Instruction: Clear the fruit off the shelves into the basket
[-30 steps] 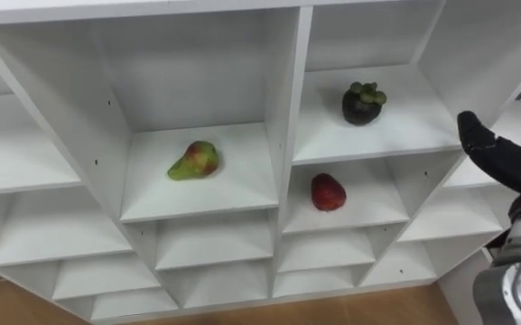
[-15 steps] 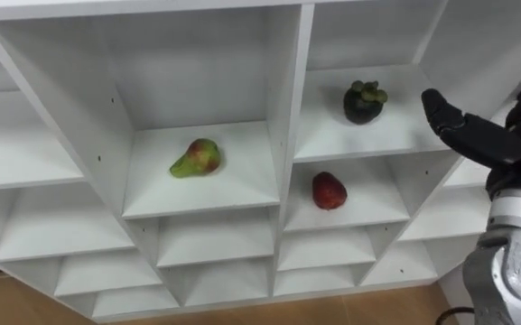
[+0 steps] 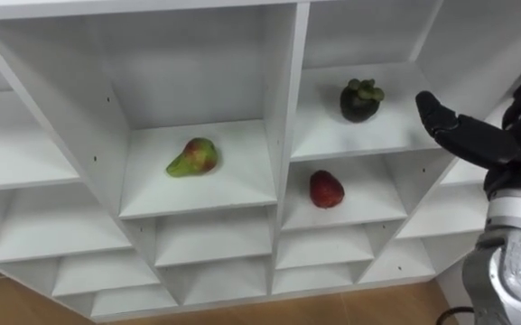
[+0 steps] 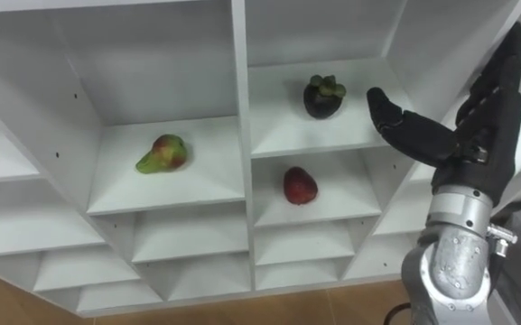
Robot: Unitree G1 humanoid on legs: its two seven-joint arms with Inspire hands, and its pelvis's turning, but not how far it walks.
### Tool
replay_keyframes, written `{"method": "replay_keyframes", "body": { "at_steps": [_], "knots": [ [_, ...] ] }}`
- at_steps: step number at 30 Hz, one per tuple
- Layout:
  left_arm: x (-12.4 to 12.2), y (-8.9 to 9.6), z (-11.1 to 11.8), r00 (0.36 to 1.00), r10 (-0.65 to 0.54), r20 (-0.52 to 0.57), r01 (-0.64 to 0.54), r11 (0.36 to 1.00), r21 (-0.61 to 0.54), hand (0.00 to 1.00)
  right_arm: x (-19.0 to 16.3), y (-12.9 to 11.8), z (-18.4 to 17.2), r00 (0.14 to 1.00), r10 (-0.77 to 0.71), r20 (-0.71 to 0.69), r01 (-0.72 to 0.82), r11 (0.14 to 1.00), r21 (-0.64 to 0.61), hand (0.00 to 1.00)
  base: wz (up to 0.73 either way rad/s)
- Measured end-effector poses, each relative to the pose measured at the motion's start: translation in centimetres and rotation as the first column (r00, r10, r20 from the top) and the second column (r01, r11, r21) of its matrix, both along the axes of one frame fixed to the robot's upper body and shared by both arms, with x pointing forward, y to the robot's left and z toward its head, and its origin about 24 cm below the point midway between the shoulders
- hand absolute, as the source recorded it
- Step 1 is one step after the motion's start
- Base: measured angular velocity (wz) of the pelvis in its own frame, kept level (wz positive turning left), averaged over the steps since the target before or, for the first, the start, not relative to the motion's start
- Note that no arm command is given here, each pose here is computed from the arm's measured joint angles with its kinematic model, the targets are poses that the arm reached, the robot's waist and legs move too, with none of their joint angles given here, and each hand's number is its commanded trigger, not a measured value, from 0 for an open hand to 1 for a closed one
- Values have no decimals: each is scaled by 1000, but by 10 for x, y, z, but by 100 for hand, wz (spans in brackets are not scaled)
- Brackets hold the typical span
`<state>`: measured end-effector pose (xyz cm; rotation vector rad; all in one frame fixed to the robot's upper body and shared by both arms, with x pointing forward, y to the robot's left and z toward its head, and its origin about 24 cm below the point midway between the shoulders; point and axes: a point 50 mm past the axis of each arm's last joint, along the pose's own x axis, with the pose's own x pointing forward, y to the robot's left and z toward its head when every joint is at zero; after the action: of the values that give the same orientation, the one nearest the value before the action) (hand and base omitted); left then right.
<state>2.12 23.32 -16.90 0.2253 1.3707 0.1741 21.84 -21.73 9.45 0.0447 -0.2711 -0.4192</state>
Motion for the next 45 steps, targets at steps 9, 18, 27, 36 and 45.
{"method": "replay_keyframes", "body": {
  "at_steps": [9, 18, 27, 36, 45],
  "knots": [
    [22, -5, 1, 997, -60, 44, 59, 998, 9, 100, 1, 7, 2, 999, 46, 9, -46, 999, 8, 0, -9],
    [25, -7, 1, 995, -89, 51, 89, 996, 8, 100, -1, 12, 3, 994, 109, 8, -109, 994, 4, 0, -5],
    [30, -6, 1, 991, -114, 65, 114, 993, 13, 100, -13, 20, -20, 978, 180, -102, -182, 983, -12, 0, -3],
    [34, -6, 3, 992, -84, 98, 84, 996, -4, 100, -27, 48, -54, 882, 389, -266, -391, 919, 45, 0, 0],
    [34, -7, 3, 993, -24, 116, 30, 998, -52, 100, -27, 49, -53, 877, 404, -258, -407, 912, 47, 0, 0]
  ]
}}
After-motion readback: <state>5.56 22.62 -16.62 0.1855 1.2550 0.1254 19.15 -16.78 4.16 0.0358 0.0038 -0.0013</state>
